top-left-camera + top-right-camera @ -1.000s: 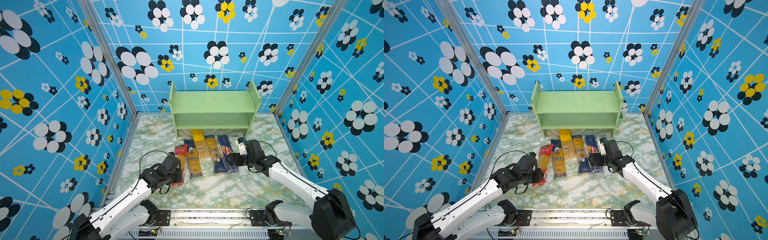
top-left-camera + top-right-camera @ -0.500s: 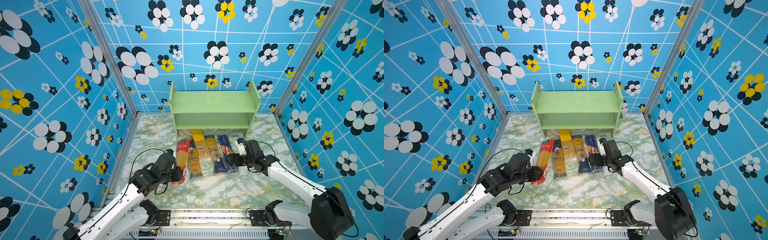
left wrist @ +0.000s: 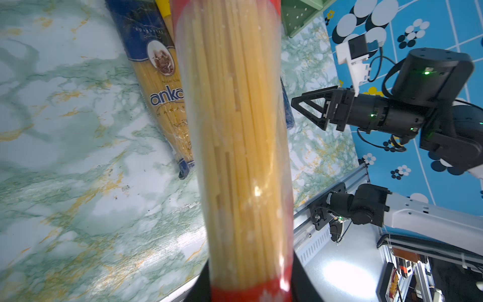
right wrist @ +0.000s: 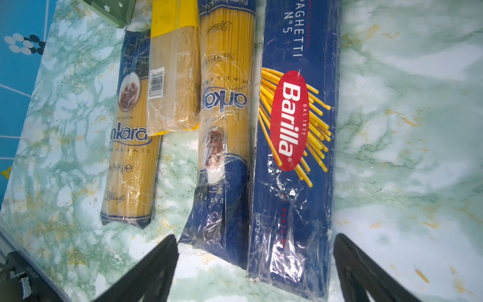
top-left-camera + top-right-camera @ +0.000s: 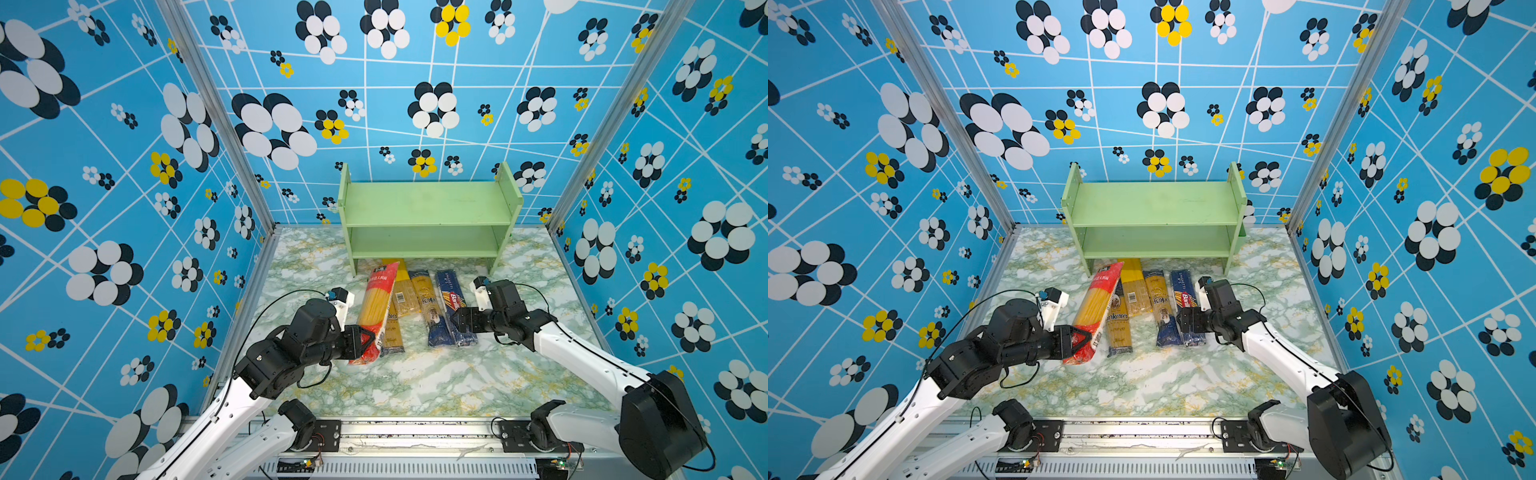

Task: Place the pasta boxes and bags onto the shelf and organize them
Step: 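Lift the red spaghetti bag upright with the left gripper toward the shelf, then carry the red bag over the shelf's upper tier with the left gripper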

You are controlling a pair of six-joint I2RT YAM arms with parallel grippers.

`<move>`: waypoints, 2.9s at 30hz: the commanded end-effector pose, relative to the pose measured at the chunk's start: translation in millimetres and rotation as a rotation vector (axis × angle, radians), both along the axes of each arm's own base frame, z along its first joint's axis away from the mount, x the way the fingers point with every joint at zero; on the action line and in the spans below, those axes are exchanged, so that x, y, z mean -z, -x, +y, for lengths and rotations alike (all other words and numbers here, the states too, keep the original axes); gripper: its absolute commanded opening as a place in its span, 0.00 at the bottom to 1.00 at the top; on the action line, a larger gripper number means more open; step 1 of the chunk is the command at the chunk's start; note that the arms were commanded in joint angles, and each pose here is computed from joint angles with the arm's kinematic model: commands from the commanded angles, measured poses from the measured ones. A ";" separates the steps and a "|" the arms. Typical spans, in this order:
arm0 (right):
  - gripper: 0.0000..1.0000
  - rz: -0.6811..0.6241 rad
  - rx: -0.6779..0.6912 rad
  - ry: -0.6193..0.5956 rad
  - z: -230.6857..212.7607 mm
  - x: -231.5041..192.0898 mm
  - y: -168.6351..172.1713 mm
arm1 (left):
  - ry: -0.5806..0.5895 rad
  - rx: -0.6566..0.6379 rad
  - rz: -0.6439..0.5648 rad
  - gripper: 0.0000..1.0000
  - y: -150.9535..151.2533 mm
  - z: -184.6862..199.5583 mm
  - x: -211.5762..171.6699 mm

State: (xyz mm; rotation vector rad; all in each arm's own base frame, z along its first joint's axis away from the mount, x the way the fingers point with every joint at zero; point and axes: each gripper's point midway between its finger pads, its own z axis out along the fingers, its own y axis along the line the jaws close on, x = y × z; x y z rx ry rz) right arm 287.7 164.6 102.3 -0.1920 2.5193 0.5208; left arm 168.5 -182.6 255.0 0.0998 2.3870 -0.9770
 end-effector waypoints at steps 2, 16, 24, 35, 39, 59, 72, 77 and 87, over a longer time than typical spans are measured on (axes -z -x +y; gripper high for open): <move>0.95 0.009 0.002 0.018 1.3 0.2 -2.3 | 0.189 0.062 -0.292 0.00 -7.1 -13.2 -104.8; 0.95 0.006 0.005 0.027 -3.4 -8.8 4.2 | 0.174 0.098 -0.444 0.00 -45.4 -33.4 -177.9; 0.95 -0.007 -0.004 0.040 -4.7 -9.8 3.9 | 0.188 0.059 -0.555 0.00 -78.5 -31.2 -224.8; 0.95 0.002 -0.016 0.048 -0.7 -4.3 -2.9 | 0.141 -0.023 -0.622 0.00 -146.4 -30.3 -254.8; 0.95 0.006 -0.020 0.049 0.8 -3.1 -4.4 | 0.062 -0.084 -0.643 0.00 -174.1 -26.1 -256.1; 0.95 0.018 -0.025 0.063 3.8 1.5 -12.0 | -0.160 -0.219 -0.620 0.00 -271.7 -26.3 -214.7; 0.95 0.033 -0.033 0.079 4.8 7.5 -14.9 | -0.288 -0.283 -0.632 0.00 -304.2 -24.6 -196.0; 0.95 0.040 -0.036 0.082 6.0 9.5 -16.9 | -0.319 -0.316 -0.641 0.00 -311.5 -21.4 -193.3; 0.95 0.041 -0.039 0.073 7.8 9.5 -17.3 | -0.360 -0.345 -0.627 0.00 -323.5 -20.1 -179.7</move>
